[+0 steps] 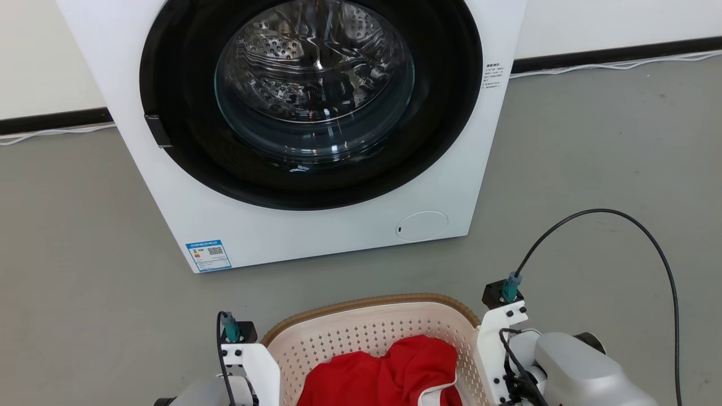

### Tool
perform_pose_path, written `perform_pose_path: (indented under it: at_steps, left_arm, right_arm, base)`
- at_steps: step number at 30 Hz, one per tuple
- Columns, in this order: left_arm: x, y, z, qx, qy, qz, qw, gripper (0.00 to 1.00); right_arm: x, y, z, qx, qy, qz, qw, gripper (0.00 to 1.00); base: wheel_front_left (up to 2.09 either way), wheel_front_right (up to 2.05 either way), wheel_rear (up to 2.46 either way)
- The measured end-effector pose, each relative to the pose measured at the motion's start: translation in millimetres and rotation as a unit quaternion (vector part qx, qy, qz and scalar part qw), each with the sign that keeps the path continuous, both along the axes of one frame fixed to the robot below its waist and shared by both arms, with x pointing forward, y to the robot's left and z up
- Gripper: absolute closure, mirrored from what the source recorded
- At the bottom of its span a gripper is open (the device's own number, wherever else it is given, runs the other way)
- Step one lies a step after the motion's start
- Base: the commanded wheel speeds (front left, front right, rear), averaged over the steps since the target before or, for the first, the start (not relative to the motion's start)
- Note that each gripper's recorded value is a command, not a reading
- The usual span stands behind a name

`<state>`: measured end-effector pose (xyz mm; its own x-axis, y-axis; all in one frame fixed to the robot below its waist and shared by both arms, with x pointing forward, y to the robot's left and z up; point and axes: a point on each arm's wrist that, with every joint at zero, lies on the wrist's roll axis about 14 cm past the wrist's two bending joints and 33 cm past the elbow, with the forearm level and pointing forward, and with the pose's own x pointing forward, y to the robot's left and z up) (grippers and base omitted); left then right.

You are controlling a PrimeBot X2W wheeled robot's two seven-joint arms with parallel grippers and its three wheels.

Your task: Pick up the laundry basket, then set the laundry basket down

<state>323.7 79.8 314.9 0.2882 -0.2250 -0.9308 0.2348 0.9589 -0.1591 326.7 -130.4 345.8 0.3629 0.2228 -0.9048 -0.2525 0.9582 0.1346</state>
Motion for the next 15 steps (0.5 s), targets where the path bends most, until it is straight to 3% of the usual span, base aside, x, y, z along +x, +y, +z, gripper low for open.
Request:
perform_pose_path:
  at_steps: [15]
  left_arm:
    - [-2.4,2.4,-3.3,0.004,0.005,-0.001,1.000,1.00]
  right_arm:
    - [-3.0,3.6,-4.3,0.004,0.010,0.003,1.000,1.00]
  base:
    - [0.00,0.00,0.00]
